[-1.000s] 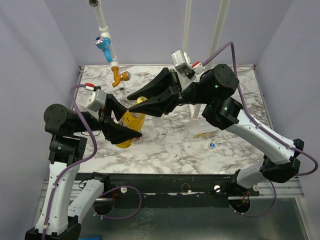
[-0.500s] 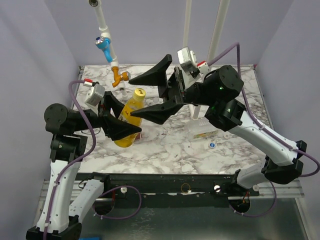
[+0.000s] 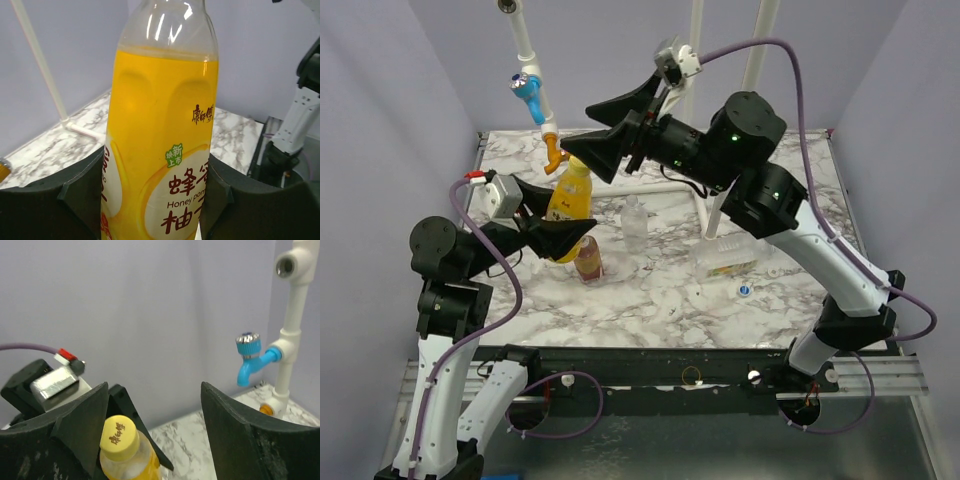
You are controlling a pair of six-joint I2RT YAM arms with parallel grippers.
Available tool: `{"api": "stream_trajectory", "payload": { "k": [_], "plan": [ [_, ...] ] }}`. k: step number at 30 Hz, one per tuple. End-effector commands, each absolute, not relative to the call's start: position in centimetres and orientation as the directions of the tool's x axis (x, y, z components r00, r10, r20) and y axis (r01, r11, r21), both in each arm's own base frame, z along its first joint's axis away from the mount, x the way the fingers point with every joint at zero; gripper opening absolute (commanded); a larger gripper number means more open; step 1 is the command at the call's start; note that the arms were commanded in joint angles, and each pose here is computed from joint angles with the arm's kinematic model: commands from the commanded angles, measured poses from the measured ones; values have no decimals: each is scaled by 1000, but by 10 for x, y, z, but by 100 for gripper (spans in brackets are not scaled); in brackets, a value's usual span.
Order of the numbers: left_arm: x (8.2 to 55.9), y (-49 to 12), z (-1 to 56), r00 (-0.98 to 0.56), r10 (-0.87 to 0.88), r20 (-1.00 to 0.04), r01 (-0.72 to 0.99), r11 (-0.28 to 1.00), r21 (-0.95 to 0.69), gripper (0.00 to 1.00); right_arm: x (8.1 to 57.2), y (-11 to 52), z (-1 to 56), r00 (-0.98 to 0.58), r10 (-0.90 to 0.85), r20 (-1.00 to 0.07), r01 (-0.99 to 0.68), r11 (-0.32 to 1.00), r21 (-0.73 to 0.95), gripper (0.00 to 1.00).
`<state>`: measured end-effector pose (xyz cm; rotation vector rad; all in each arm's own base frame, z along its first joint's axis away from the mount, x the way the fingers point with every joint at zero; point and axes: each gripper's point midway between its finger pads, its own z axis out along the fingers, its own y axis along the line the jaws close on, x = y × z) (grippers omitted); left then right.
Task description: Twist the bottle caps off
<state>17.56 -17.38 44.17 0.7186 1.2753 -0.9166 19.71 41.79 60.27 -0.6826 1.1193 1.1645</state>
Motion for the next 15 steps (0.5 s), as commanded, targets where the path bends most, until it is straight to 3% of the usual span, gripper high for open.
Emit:
{"api": "stream_trajectory", "payload": {
  "k": [1, 5, 15],
  "plan": [
    [202, -159, 428, 97, -117, -988, 798, 603, 7, 5, 209, 433, 562, -77, 246, -966, -927, 339, 160, 75],
    [206, -158, 423, 93, -101, -991, 792, 610, 12, 5, 204, 436, 563, -79, 255, -964, -939, 307, 158, 69],
    [207, -159, 419, 76, -101, -992, 795, 606, 0, 5, 198, 443, 552, -115, 252, -961, -948, 261, 182, 67]
  ]
}}
